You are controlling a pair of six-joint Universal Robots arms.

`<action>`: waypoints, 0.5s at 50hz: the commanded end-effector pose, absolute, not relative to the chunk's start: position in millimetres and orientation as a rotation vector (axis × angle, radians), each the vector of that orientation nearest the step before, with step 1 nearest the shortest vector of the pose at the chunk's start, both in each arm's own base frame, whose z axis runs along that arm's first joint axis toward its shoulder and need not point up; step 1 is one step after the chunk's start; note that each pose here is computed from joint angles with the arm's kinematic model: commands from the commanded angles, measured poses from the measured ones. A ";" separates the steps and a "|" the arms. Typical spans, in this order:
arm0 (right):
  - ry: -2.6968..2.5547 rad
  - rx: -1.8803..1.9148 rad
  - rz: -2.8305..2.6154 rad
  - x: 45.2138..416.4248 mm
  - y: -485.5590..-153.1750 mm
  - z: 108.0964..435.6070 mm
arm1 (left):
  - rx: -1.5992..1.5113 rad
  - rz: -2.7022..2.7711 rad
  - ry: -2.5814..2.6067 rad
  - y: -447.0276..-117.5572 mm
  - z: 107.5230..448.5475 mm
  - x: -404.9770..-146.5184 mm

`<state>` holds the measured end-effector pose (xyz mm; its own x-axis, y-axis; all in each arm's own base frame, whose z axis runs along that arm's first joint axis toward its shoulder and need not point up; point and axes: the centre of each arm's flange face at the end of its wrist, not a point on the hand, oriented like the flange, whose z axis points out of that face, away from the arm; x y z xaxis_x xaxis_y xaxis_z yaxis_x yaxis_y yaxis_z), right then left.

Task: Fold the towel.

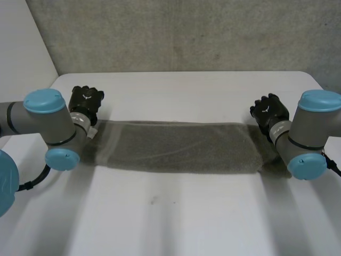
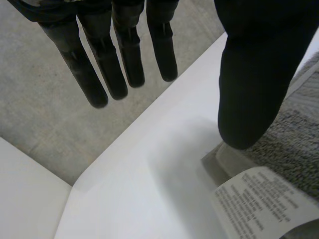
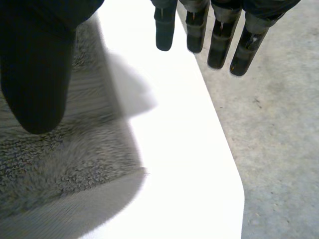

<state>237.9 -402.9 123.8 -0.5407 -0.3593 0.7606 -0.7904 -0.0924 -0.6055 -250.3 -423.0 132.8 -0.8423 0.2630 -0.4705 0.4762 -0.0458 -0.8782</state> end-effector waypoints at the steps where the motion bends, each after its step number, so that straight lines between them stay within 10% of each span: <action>1: -1.852 1.095 1.814 235.0 -405.1 168.0 | 0.807 -2.063 2.011 -412.6 160.1 -257.0; 12: -1.998 0.980 1.879 224.4 -372.3 218.5 | 0.783 -2.113 1.980 -376.9 208.1 -247.9; 25: -2.661 0.613 1.596 173.0 -317.6 198.4 | 0.706 -2.134 2.125 -314.1 220.1 -228.7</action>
